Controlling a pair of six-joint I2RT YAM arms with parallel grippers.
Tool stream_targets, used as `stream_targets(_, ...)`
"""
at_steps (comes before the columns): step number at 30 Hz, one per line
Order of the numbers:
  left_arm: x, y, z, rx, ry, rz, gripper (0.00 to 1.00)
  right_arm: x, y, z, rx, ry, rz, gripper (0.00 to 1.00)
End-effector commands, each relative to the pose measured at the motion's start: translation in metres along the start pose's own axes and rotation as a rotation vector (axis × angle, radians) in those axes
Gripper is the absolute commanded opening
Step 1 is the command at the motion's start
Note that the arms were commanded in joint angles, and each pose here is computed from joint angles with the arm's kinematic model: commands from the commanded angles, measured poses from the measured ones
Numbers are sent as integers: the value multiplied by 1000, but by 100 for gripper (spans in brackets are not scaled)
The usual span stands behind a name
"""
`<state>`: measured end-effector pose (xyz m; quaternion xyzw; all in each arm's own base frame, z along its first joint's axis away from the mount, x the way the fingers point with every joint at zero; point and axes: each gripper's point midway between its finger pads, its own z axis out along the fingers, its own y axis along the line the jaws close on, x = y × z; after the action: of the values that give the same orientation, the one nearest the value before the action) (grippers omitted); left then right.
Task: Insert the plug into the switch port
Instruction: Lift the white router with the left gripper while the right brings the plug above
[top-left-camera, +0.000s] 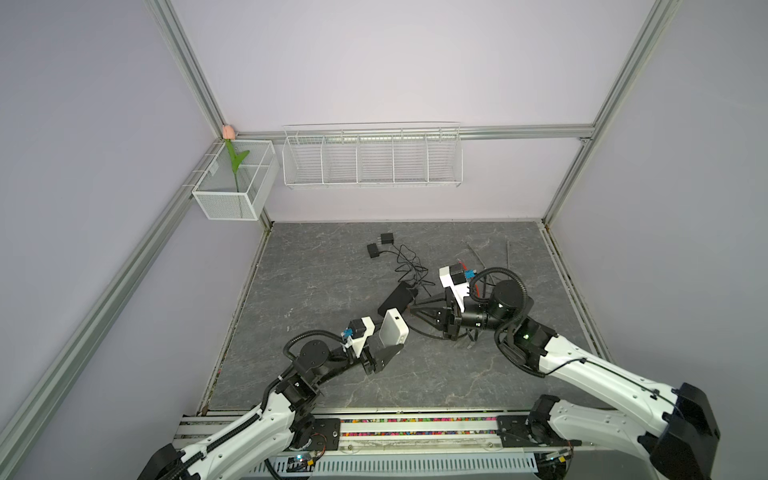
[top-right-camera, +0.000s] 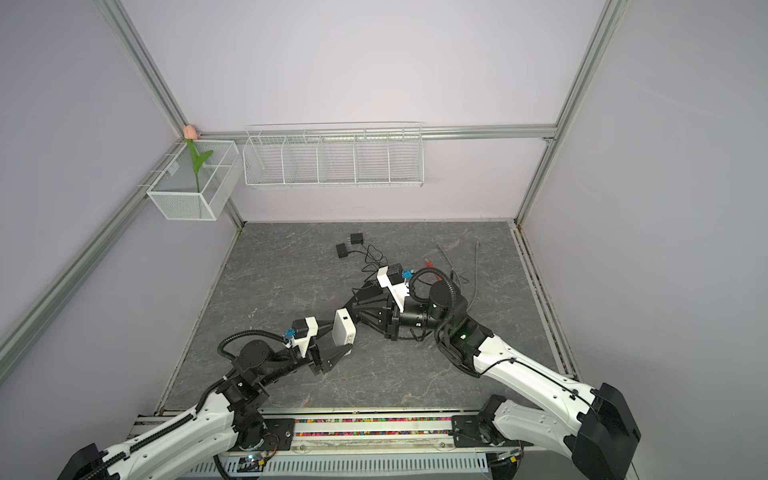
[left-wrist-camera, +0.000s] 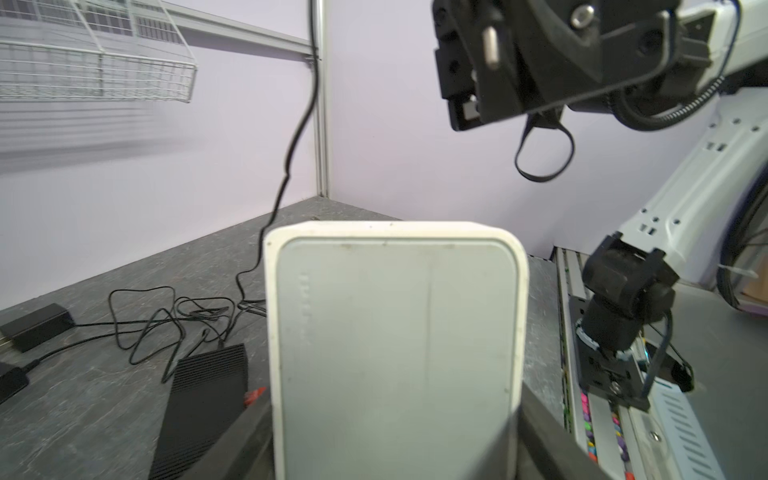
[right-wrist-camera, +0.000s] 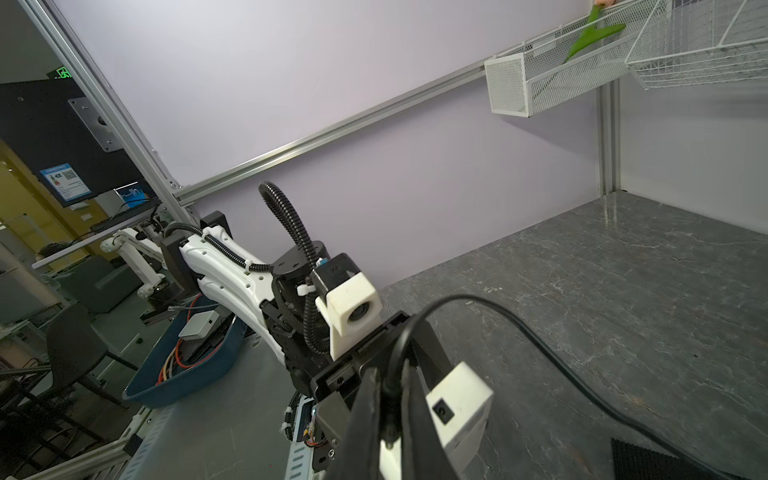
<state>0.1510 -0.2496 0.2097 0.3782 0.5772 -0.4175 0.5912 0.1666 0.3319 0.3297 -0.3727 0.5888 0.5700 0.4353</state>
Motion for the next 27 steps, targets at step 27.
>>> stream_targets(27, -27, -28, -7, 98, -130, 86, 0, 27, 14, 17, -26, 7, -74, 7)
